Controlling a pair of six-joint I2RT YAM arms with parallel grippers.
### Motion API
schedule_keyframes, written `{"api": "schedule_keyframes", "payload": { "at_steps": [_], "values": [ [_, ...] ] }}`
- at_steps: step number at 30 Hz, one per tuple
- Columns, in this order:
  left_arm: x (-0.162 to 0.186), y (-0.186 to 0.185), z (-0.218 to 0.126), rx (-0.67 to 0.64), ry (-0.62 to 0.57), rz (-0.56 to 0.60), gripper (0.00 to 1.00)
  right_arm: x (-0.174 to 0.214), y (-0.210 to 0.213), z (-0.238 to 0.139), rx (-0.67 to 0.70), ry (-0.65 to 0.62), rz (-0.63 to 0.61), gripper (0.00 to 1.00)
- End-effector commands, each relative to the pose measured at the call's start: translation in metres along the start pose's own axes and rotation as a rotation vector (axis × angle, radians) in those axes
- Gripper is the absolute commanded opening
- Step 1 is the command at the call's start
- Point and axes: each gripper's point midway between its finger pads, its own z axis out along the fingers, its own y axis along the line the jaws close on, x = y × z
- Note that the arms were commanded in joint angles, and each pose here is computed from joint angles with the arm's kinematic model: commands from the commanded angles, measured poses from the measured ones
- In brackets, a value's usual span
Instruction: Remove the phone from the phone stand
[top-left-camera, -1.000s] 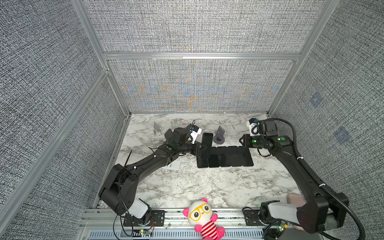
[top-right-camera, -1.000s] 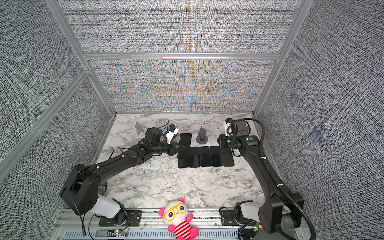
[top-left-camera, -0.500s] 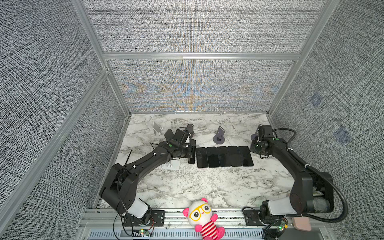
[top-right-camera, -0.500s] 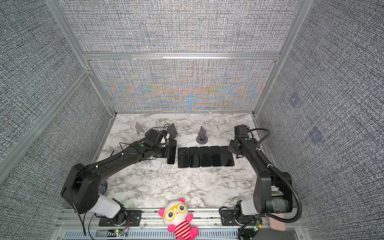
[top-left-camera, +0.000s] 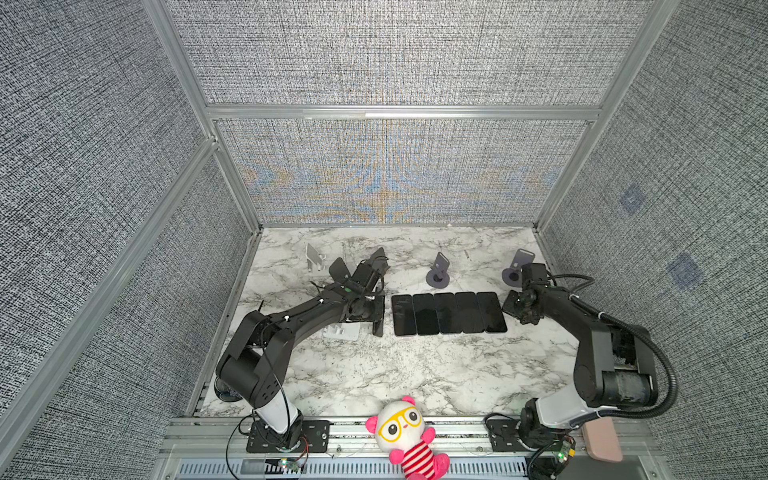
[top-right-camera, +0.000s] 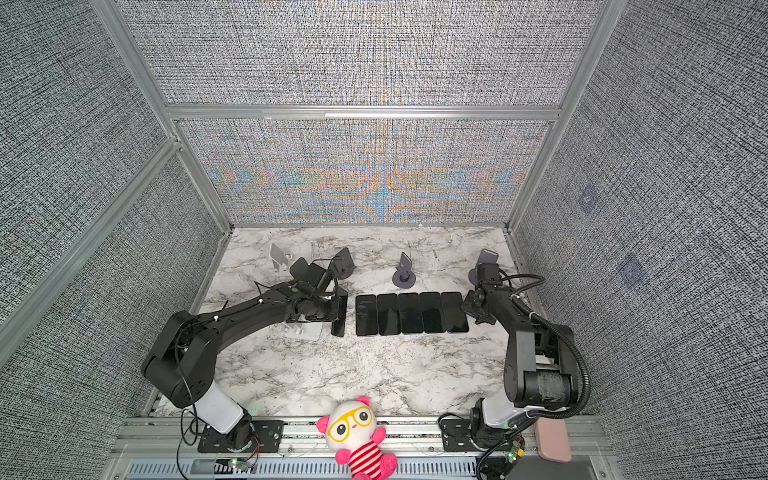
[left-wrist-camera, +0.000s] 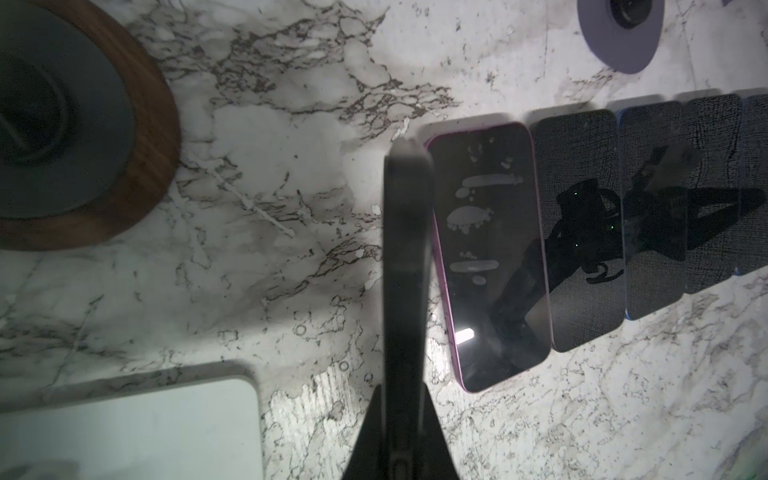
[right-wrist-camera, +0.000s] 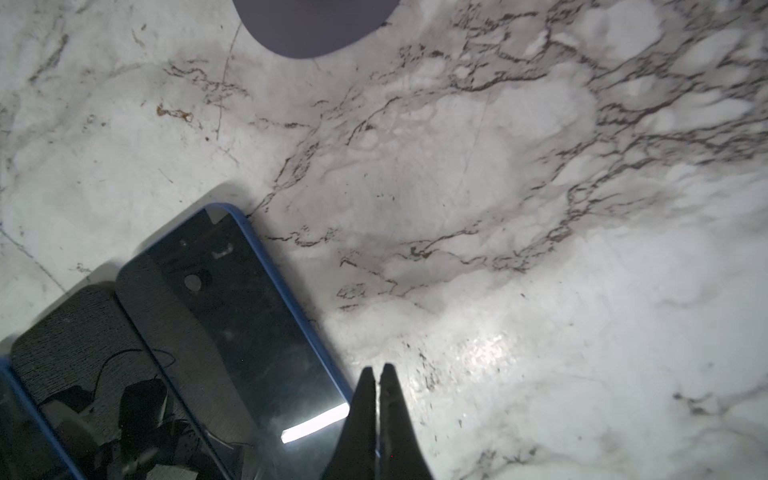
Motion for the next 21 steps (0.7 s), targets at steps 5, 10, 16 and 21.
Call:
{"api": "schedule_keyframes", "payload": {
  "at_steps": [5,10,16,21],
  "values": [
    [-0.006,-0.001,0.009,0.027,-0.008,-0.032,0.0,0.001,0.016,0.005,-0.082,0.033,-0.007,0.32],
    [-0.007,0.001,0.014,0.03,-0.001,-0.047,0.0,0.004,0.016,0.008,-0.084,0.064,-0.004,0.43],
    [-0.007,0.002,0.02,0.041,0.005,-0.058,0.0,0.006,0.021,0.012,-0.116,0.083,0.009,0.54],
    [-0.006,0.004,0.024,0.044,0.02,-0.081,0.0,0.007,0.024,0.014,-0.135,0.089,0.012,0.58]
  ]
}}
